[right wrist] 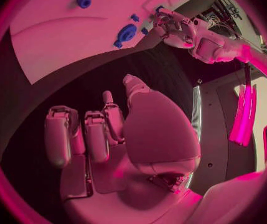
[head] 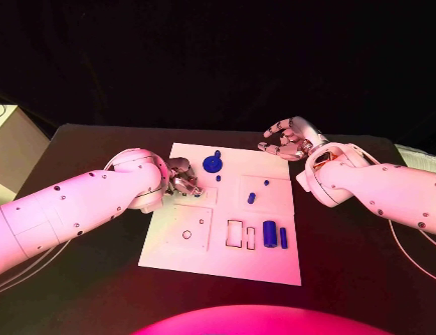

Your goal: Assemble the parts on the task board

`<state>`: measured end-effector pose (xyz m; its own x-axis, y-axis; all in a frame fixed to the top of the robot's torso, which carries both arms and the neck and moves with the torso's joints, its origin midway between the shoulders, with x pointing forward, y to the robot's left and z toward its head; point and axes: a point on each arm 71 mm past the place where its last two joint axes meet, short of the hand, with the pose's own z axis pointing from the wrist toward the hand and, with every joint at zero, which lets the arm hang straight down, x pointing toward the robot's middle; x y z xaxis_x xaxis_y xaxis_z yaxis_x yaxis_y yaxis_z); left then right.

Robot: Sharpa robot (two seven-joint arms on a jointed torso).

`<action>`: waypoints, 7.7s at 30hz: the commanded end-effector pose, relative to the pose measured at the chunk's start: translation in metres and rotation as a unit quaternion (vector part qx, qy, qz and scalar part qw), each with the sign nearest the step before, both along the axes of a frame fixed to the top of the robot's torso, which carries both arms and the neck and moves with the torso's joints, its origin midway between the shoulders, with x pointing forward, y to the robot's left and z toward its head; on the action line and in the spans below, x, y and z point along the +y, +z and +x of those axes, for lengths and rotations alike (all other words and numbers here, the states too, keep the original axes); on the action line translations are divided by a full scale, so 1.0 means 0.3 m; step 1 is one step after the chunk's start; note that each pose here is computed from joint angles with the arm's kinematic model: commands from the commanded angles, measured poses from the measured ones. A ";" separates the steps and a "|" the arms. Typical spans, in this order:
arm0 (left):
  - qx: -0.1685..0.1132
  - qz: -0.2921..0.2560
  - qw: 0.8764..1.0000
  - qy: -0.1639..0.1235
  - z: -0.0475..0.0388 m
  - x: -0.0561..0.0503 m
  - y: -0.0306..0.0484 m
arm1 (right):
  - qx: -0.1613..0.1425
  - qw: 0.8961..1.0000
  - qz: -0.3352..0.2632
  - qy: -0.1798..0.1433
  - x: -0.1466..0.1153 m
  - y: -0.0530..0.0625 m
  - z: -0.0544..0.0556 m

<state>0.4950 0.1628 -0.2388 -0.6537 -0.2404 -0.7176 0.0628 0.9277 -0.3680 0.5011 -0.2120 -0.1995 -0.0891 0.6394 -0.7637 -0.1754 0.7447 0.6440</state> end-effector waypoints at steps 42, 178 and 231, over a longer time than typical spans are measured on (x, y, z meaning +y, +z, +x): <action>0.006 0.003 1.000 -0.012 -0.016 -0.001 -0.007 | -0.005 1.000 0.000 0.001 -0.008 -0.003 -0.005; 0.009 -0.042 0.995 0.092 0.236 0.142 0.124 | -0.006 1.000 0.004 -0.007 -0.012 -0.008 -0.007; 0.022 -0.084 0.992 0.096 0.235 0.152 0.120 | -0.005 1.000 0.003 -0.006 -0.009 -0.010 -0.004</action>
<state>0.5655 0.2109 -0.2043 -0.6143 -0.4510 -0.6475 -0.1340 0.8683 -0.4777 0.5000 -0.2156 -0.2029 -0.0724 0.6482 -0.7580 -0.1622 0.7422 0.6502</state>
